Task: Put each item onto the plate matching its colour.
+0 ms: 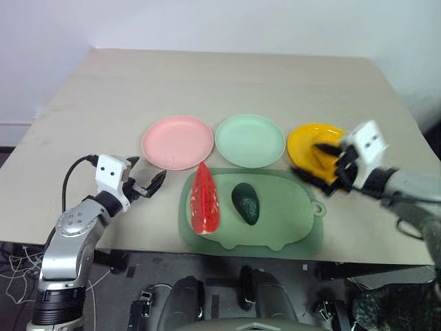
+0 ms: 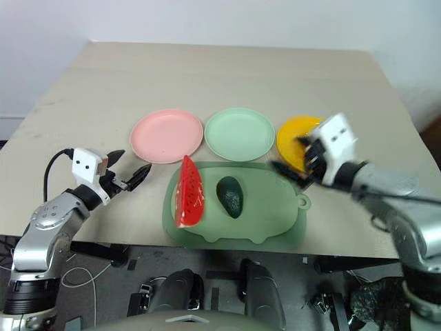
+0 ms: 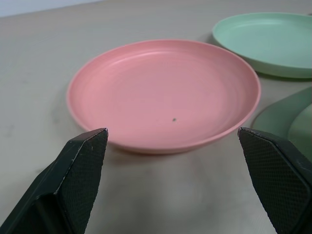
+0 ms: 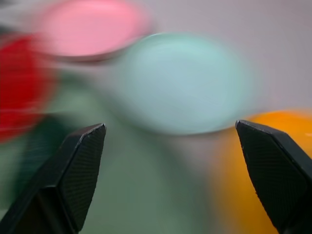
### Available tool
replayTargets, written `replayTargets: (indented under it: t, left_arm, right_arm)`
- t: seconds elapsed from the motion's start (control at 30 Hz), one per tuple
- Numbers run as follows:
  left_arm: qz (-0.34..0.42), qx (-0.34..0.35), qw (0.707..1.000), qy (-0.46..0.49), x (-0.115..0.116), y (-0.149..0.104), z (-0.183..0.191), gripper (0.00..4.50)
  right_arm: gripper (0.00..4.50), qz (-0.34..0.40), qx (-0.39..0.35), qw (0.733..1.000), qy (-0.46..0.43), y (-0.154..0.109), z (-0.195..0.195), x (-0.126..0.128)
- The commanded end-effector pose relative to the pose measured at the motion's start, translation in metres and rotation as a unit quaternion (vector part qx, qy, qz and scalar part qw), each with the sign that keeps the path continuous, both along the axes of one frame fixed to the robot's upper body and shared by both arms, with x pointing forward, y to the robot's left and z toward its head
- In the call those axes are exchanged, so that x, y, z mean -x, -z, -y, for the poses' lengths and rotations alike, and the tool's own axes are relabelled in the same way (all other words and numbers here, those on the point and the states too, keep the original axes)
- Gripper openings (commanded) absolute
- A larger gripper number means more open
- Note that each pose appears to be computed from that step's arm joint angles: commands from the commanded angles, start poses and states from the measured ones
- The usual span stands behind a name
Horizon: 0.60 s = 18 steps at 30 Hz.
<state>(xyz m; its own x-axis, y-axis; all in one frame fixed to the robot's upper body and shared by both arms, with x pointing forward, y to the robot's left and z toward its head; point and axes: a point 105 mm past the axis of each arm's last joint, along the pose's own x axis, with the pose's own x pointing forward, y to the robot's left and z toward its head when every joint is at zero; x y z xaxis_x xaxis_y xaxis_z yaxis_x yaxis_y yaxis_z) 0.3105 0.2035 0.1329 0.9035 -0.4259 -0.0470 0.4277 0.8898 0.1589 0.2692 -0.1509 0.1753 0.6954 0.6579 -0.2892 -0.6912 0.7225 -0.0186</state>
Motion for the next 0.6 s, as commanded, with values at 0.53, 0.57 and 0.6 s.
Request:
replayTargets:
  t: [0.53, 0.57, 0.6]
  left_arm:
    - [0.016, -0.004, 1.0, 0.014, -0.002, -0.006, 0.002, 4.5]
    - [0.016, -0.003, 1.0, 0.013, -0.001, -0.006, 0.001, 4.5]
    - [0.016, -0.003, 1.0, 0.012, -0.001, -0.006, 0.001, 4.5]
  right_arm:
    - [4.48, -0.12, 0.001, 0.993, -0.013, 0.042, -0.061, 0.002]
    - [4.48, -0.122, 0.007, 0.992, -0.015, 0.046, -0.063, 0.001]
    - [4.48, -0.123, 0.012, 0.992, -0.016, 0.048, -0.064, 0.001]
